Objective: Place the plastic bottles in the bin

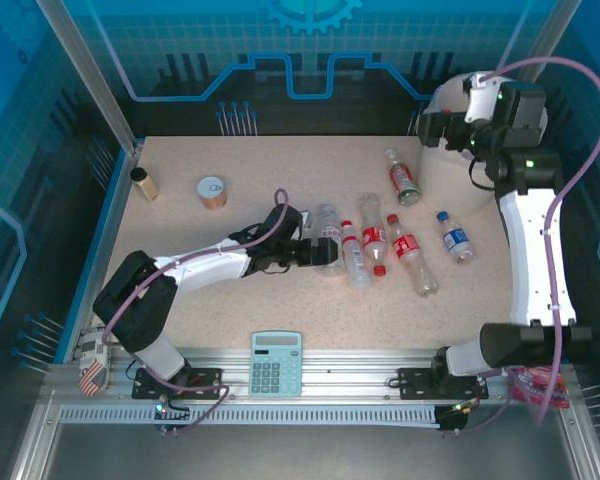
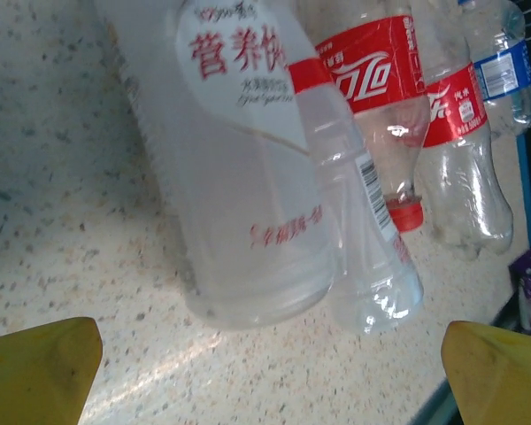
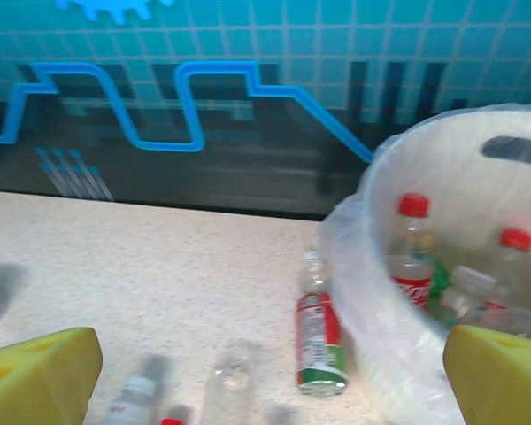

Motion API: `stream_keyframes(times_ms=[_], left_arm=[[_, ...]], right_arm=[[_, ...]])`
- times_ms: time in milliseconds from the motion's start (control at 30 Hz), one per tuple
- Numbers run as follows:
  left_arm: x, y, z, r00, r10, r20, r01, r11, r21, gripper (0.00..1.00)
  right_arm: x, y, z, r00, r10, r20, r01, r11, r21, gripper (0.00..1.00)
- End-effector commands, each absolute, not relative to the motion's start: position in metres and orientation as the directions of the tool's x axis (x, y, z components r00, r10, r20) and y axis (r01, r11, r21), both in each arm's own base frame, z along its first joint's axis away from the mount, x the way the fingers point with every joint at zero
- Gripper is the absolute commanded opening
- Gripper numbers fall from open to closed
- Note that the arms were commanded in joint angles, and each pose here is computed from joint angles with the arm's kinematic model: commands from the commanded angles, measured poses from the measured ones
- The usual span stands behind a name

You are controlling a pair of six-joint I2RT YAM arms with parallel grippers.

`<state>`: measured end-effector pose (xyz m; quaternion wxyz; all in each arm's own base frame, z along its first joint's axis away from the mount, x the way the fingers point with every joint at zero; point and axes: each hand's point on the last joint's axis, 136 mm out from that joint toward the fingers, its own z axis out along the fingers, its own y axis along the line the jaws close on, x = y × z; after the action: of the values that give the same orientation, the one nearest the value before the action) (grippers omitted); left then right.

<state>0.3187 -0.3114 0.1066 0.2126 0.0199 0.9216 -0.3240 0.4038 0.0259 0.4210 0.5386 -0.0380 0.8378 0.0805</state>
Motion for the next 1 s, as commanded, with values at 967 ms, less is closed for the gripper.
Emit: stream_keyframes(times_ms=[967], left_arm=[[0.334, -0.317, 0.028, -0.928, -0.032, -0.371, 0.086, 0.951, -0.298, 0.92]], right_arm=[[0.353, 0.063, 0.33, -0.559, 0.148, -0.816, -0.172, 0.942, 0.288, 1.0]])
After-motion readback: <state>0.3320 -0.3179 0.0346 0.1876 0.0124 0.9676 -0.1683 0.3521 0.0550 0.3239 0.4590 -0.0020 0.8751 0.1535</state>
